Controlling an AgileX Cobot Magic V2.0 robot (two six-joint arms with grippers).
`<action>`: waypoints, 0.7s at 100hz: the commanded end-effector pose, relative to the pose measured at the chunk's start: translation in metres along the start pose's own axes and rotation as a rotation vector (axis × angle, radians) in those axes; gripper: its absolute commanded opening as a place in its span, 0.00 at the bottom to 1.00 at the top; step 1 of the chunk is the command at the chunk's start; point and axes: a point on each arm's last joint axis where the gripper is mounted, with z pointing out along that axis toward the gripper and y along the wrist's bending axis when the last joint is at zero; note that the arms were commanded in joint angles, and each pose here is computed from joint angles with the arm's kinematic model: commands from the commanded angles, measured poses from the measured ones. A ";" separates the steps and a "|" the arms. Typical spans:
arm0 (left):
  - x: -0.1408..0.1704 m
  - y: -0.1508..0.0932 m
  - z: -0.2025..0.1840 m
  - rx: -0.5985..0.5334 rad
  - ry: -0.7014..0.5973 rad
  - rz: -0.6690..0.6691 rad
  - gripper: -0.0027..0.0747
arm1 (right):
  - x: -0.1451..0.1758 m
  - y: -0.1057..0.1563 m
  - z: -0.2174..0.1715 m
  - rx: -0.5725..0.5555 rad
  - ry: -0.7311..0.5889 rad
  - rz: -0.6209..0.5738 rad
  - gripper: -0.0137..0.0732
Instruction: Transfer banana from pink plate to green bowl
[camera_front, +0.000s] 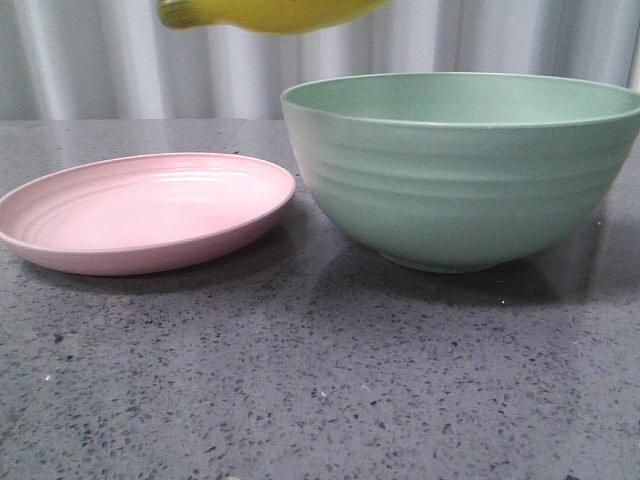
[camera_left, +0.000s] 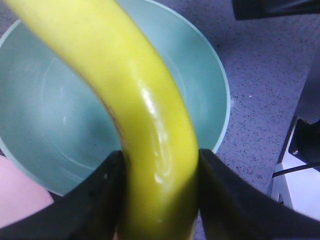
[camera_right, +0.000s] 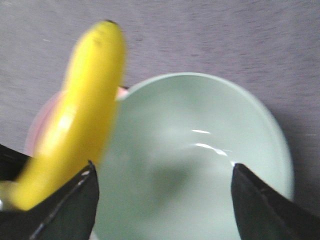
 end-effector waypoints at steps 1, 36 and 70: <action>-0.015 -0.012 -0.010 0.024 -0.105 0.007 0.30 | -0.023 0.013 0.002 -0.092 -0.082 0.096 0.71; -0.014 -0.021 0.003 0.061 -0.087 0.010 0.30 | -0.032 0.008 0.059 -0.137 0.033 0.271 0.70; -0.015 -0.020 0.003 0.057 -0.098 0.008 0.31 | -0.030 0.007 0.068 -0.139 0.062 0.296 0.48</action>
